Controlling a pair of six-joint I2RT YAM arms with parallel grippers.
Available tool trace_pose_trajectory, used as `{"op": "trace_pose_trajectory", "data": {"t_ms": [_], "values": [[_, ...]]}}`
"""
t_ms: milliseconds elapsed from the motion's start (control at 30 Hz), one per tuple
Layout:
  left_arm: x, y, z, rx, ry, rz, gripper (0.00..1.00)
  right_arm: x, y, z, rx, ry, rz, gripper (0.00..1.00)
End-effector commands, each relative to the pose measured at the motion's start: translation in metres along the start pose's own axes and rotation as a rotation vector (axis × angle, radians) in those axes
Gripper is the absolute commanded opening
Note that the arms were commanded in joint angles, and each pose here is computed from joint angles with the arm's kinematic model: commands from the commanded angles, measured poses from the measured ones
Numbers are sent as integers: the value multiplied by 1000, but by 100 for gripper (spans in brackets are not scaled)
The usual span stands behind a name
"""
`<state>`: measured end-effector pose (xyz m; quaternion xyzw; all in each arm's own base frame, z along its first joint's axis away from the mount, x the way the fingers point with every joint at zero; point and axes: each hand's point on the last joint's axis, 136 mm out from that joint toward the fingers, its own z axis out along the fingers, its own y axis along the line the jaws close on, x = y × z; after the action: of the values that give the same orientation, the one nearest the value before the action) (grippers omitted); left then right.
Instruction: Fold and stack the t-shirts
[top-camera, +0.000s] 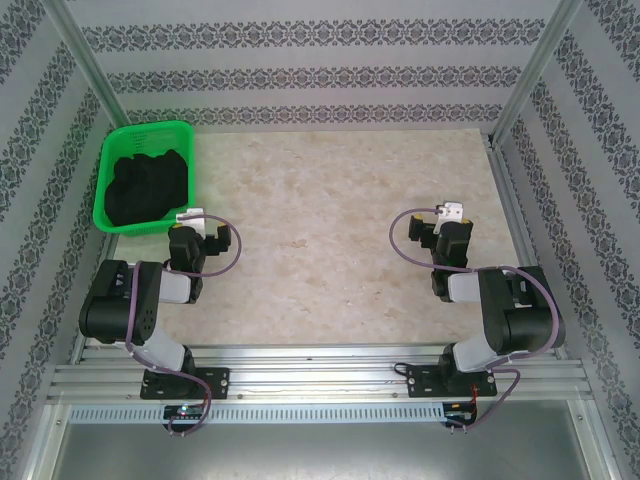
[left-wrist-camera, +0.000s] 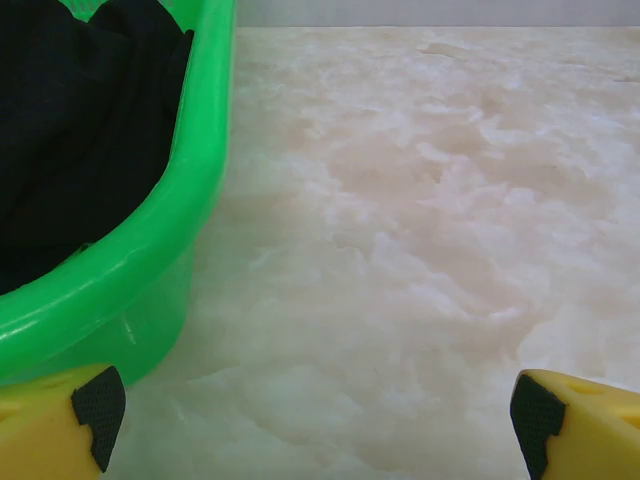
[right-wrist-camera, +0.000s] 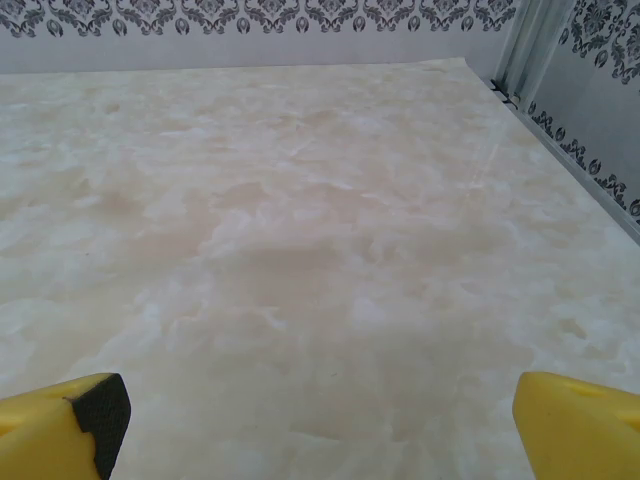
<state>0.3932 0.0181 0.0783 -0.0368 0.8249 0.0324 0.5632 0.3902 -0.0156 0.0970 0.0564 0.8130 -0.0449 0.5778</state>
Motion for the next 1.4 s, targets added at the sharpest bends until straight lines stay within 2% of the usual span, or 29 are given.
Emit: {"op": "trace_pose_trajectory", "data": {"t_ms": [0,800,867,933,1000,1133,1233,1367], "values": [[-11,-6,3,24,-23,22,100,-10,0,0,9,-39,4,98],[-11,-6,3,24,-20,22,100,-11,-1,0,2,-36,10,98],[-27,-10,-7,26,-68,45,100,-26,3,-8,20,-93,-20,98],[-62,-13,-32,-39,-68,70,100,-47,15,-24,65,-57,-99,98],[-100,-12,-60,-55,-88,-41,100,-62,28,-40,21,0,-48,98],[-159,-6,-120,-57,-124,-242,100,-96,77,-85,-175,-40,-49,98],[-184,8,-153,-126,-62,-247,100,-109,116,-121,-336,-7,-125,98],[-201,28,-171,-255,72,-135,100,-119,139,-158,-455,27,-134,98]]}}
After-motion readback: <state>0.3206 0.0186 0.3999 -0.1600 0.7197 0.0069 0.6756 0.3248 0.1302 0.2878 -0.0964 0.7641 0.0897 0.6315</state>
